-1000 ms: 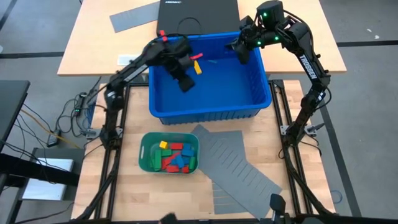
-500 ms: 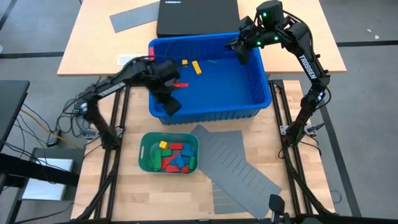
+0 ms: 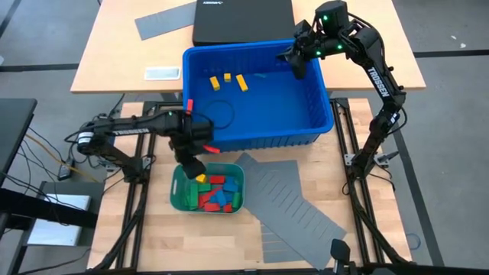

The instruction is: Sort Items/Unsort Items

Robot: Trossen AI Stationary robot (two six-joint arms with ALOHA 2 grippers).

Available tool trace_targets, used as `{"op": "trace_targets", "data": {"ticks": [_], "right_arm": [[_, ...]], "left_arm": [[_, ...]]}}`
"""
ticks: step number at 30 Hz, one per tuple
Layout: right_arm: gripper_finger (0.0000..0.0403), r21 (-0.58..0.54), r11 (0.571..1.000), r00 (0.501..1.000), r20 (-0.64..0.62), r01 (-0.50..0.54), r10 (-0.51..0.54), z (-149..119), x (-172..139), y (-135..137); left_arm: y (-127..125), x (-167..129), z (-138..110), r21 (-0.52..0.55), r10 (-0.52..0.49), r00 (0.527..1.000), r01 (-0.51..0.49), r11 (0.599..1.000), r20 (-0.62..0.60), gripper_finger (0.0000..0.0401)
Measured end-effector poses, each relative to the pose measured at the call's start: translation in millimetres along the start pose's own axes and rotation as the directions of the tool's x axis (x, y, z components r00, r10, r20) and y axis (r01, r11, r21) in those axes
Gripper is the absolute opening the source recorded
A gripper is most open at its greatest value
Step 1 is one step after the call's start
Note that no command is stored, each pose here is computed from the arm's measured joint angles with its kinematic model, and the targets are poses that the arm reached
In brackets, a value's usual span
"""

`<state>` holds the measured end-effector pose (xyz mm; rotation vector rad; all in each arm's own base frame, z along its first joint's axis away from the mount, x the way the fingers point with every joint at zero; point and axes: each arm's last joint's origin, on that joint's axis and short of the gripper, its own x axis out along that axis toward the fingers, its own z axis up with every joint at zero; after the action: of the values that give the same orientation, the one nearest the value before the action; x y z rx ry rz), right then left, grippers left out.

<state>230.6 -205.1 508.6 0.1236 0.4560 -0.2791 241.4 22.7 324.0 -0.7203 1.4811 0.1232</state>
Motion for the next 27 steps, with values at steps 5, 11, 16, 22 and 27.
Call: {"op": "trace_targets", "data": {"ticks": [5, 11, 16, 22, 27], "right_arm": [[0.0003, 0.000, 1.000, 1.000, 0.000, 0.000, 0.000, 0, 0, 0], [0.0002, 0.000, 1.000, 1.000, 0.000, 0.000, 0.000, 0, 0, 0], [0.0002, 0.000, 1.000, 1.000, 0.001, 0.000, 0.000, 0, 0, 0], [0.0002, -0.001, 1.000, 1.000, 0.004, 0.002, -0.002, 0, 0, -1], [0.0002, -0.008, 1.000, 1.000, 0.017, 0.005, -0.004, 2, 0, -1]], "left_arm": [[-2, 25, 1, 0.010, -0.101, 0.993, 0.102, 0.995, -0.064, 0.0147], [-5, 21, 1, 0.033, -0.144, 0.988, 0.146, 0.989, -0.061, 0.0263], [-4, -2, 5, 0.052, -0.161, 0.987, 0.161, 0.986, -0.004, 0.0261], [17, -56, 19, 0.027, -0.145, 0.964, 0.142, 0.989, 0.222, 0.0185], [55, -100, 41, -0.092, -0.017, 0.878, 0.069, 0.993, 0.478, 0.0124]]}}
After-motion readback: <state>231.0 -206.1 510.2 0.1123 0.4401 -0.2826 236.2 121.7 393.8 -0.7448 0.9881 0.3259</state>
